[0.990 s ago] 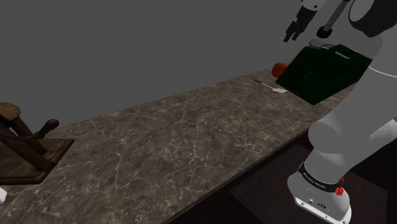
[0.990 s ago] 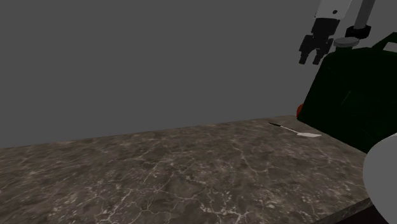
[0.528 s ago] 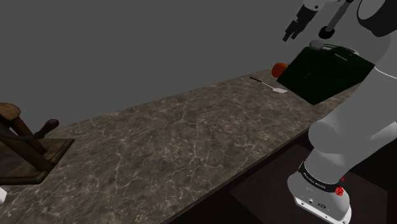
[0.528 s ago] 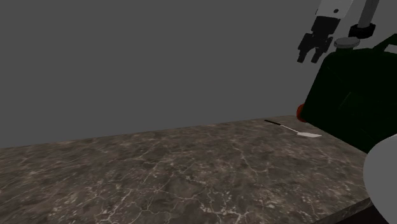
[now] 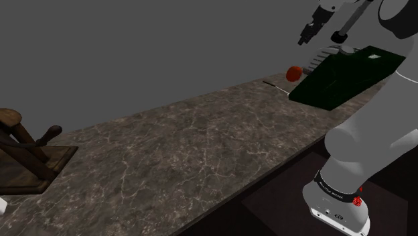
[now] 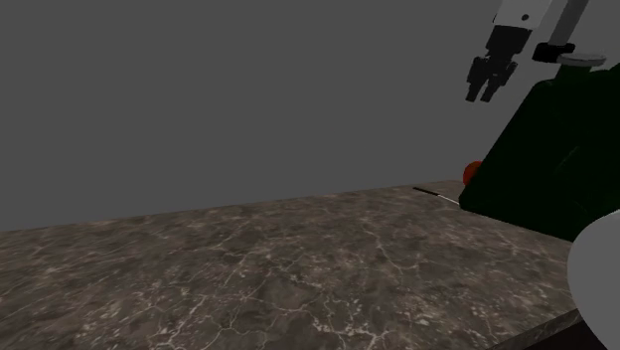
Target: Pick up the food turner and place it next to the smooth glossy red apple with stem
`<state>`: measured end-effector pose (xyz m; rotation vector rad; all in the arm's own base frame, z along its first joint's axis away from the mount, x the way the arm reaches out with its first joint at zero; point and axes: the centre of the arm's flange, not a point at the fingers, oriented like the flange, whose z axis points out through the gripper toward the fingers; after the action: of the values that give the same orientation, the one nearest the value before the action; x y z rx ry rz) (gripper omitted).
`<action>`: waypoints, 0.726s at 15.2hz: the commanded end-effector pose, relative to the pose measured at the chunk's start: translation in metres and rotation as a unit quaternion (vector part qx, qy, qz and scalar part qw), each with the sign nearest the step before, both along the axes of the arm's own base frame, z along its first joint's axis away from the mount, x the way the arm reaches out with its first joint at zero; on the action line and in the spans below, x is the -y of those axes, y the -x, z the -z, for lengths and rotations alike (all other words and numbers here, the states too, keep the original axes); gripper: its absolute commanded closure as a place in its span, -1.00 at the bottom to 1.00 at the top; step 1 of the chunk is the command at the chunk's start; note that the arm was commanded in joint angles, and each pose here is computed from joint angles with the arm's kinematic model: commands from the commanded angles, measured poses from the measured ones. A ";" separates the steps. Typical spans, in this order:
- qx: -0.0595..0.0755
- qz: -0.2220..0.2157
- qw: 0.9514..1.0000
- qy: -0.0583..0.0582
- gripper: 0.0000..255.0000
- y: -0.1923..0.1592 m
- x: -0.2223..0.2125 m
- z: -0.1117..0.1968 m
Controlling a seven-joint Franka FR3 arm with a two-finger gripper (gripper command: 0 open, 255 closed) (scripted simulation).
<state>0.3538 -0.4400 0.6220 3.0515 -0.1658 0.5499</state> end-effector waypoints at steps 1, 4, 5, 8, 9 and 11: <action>-0.041 0.006 0.999 -0.029 1.00 -0.015 0.016 0.054; -0.040 0.006 0.999 -0.030 1.00 0.002 0.015 0.055; -0.040 0.006 0.999 -0.030 1.00 0.001 0.030 0.061; -0.039 0.004 0.999 -0.030 1.00 -0.002 0.025 0.057; 0.009 -0.001 1.000 0.005 1.00 0.014 0.013 -0.005; 0.001 0.001 1.000 0.003 -1.00 0.007 0.014 0.006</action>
<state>0.3439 -0.4521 0.6290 3.0337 -0.1565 0.5771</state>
